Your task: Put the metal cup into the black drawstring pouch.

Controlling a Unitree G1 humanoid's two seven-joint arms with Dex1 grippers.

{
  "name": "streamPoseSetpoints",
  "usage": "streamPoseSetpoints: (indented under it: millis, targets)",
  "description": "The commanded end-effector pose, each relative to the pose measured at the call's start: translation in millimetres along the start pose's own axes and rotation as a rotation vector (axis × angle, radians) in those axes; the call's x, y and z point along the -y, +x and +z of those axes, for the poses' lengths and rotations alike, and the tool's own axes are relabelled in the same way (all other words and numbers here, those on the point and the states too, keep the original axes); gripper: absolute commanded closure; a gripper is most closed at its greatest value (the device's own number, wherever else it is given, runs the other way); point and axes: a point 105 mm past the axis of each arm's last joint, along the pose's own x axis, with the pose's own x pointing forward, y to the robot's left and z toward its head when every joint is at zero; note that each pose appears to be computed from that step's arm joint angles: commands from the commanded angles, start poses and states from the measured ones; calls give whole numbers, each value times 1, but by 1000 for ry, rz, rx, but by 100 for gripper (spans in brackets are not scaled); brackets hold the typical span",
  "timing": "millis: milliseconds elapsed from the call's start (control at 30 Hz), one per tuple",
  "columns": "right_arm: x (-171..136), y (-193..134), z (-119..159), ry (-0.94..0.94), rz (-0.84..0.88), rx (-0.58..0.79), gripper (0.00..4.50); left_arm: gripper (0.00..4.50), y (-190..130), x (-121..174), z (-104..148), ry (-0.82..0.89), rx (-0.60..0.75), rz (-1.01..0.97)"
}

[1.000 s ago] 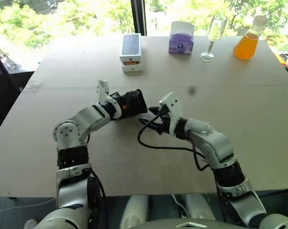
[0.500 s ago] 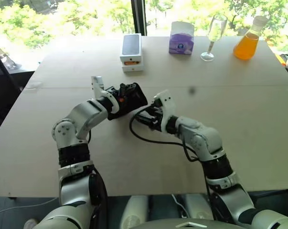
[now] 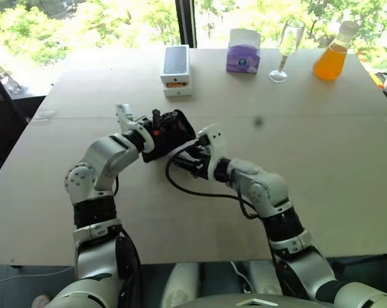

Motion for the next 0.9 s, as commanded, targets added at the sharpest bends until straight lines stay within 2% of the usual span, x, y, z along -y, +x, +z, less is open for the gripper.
streamPoseSetpoints:
  millis: [33,167,500,600,900]
  targets:
    - [-28,18,29,-8,73,104,132,450,-4,11,3,26,8,-32]
    - [-20,21,36,-10,35,136,132,450,-3,11,1,29,1,-33]
    - [-42,27,40,5,141,154,132,450,1,5,-1,-5,19,-1]
    - [-52,20,38,-4,215,139,132,450,7,4,-2,-26,22,7]
    - [-49,15,53,-56,217,185,132,450,16,2,-4,-34,7,17]
